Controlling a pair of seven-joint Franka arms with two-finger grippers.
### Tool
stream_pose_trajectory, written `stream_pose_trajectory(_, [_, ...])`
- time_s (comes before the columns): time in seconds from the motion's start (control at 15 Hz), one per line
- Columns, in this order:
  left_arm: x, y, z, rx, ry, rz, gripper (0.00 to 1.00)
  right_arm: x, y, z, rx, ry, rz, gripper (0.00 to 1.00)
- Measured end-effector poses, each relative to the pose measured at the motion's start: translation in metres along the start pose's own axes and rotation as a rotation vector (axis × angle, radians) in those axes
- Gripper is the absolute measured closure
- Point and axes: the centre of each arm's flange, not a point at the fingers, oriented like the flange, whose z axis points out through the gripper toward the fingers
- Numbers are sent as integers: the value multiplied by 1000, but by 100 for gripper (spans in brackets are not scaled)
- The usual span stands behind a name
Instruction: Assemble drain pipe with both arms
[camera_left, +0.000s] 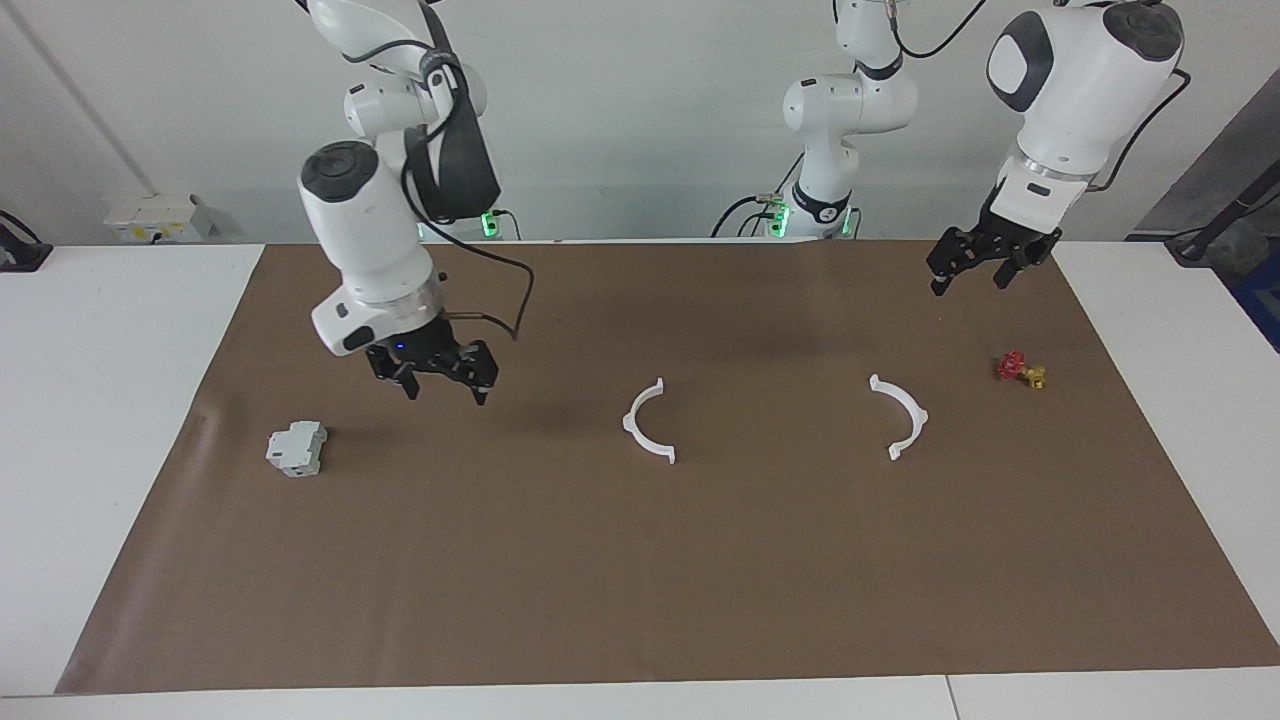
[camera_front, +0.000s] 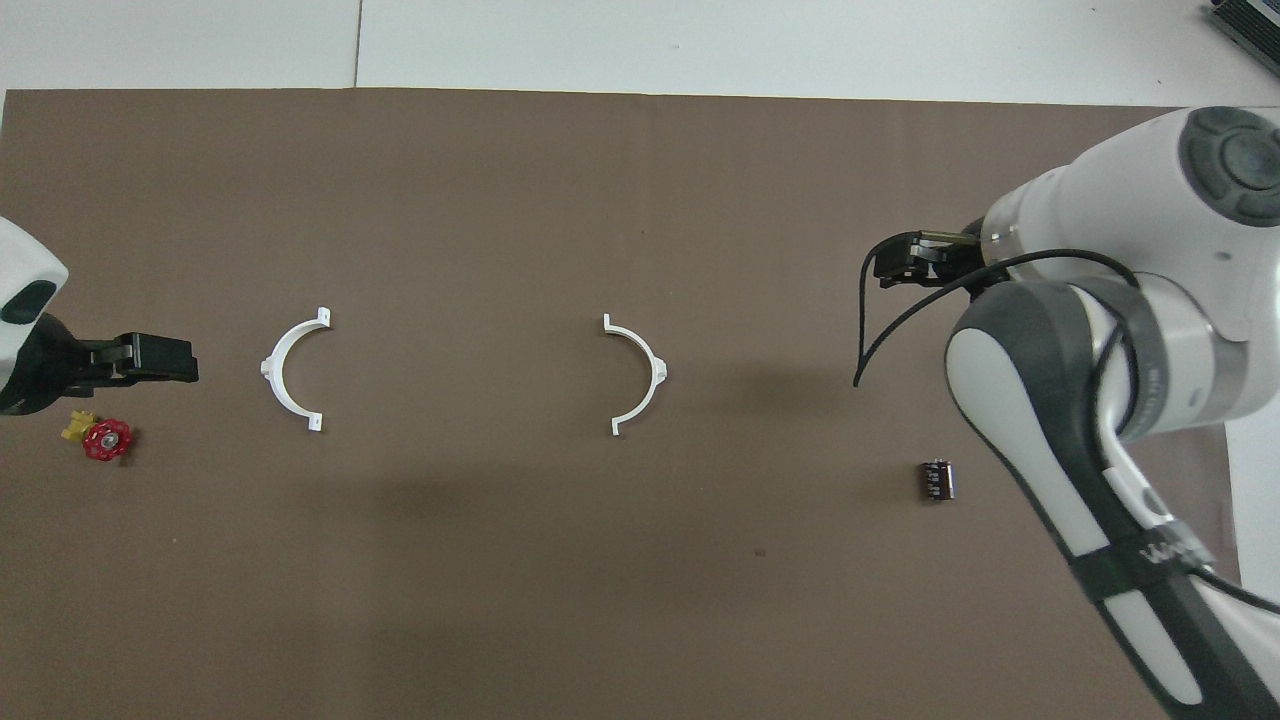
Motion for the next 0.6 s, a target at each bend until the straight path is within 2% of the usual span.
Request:
stream_pose_trajectory(0.27, [1, -17, 44, -1, 46, -32, 0, -7, 61, -20, -40, -89, 65, 0])
stream_pose_trajectory(0.4, [3, -18, 74, -1, 54, -34, 0, -8, 75, -24, -75, -94, 55, 0])
stream_pose_trajectory(0.6, [11, -16, 115, -1, 43, -32, 0, -5, 109, -31, -76, -98, 13, 0])
